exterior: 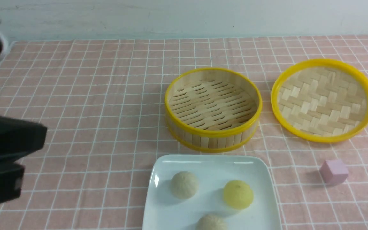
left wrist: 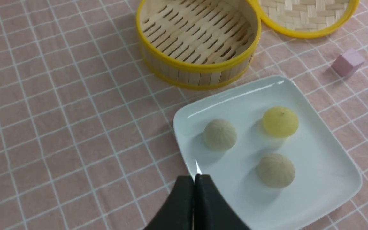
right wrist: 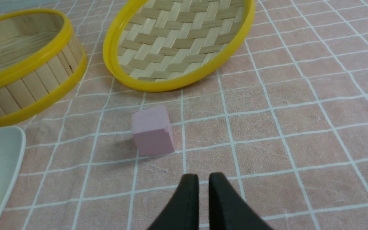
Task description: Put the steamed buns into the plate on the pink tablecloth.
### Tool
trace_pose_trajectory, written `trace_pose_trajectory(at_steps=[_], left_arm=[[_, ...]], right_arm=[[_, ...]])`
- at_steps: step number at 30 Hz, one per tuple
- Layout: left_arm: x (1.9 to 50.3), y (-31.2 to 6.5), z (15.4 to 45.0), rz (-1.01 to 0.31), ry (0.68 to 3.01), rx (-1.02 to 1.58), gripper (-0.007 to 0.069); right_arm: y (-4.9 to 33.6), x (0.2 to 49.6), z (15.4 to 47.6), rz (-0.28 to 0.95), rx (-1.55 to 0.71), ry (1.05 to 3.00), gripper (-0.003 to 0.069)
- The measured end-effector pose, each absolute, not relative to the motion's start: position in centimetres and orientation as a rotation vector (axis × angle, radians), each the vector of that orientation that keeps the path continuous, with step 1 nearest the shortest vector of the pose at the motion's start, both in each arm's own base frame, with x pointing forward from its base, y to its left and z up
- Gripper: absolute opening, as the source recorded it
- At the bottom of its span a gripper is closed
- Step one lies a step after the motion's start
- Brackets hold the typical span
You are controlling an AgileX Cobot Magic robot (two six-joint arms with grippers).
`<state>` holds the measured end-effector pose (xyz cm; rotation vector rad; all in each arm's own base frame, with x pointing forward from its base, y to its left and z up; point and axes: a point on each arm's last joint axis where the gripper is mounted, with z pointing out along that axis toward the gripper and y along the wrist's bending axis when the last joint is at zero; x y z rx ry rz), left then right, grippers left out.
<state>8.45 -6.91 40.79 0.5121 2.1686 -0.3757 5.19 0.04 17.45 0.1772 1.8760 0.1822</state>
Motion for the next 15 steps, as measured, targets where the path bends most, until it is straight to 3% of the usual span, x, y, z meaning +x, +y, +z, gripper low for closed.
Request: trace_pose_trajectory(at_steps=[15], left_arm=[[8.4, -6.6, 34.8, -0.344, 2.325, 0.362, 0.0026]], right_arm=[[0.0, 5.2, 17.5, 0.014, -0.053, 1.878, 0.0091]])
